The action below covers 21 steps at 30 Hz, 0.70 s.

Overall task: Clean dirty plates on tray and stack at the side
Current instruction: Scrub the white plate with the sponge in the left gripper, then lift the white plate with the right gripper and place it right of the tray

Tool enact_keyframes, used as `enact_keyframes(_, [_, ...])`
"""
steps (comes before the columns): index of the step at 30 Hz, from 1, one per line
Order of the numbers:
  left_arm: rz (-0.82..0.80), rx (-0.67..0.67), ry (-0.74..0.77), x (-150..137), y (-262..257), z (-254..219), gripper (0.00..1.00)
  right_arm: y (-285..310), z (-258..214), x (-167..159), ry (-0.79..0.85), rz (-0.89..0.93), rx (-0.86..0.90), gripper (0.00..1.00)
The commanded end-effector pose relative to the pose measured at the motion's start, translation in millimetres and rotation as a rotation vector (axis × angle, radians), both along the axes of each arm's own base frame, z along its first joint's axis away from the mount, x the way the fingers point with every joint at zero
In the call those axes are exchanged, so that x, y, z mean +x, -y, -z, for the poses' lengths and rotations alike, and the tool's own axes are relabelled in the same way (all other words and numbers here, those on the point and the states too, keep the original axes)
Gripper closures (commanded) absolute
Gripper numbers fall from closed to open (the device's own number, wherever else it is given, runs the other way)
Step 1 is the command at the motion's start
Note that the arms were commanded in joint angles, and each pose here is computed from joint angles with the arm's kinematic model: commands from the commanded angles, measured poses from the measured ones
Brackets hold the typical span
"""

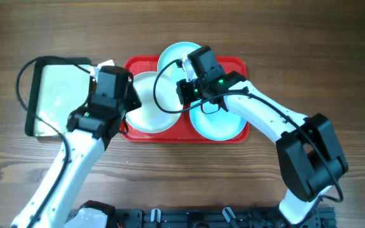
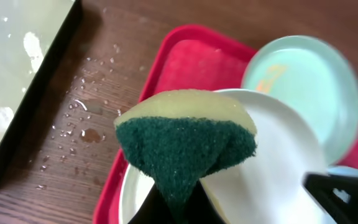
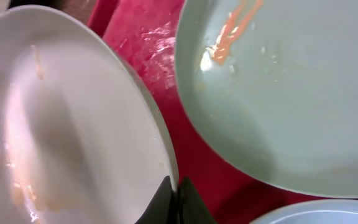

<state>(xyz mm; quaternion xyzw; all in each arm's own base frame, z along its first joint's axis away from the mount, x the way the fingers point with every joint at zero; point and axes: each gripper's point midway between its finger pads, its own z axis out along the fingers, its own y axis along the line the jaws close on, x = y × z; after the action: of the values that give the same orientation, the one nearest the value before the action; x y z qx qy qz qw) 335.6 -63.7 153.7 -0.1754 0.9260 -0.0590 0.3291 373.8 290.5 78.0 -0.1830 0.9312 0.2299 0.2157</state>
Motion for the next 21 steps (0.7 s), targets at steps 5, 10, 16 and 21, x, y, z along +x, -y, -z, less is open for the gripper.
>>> enact_keyframes(5, [-0.117,-0.053,0.068,-21,-42,-36,0.96,39,-51,36,0.256,0.117,-0.19,0.96])
enact_keyframes(10, [-0.276,-0.037,-0.012,-35,-91,-21,0.96,26,-100,50,0.547,0.004,-0.447,0.96])
enact_keyframes(16, [-0.332,-0.034,-0.047,-44,-107,-16,0.96,-11,-165,28,0.903,-0.063,-0.812,0.96])
enact_keyframes(21, [-0.379,-0.033,-0.069,-51,-120,-13,0.96,-30,-218,7,1.104,-0.016,-1.002,0.96])
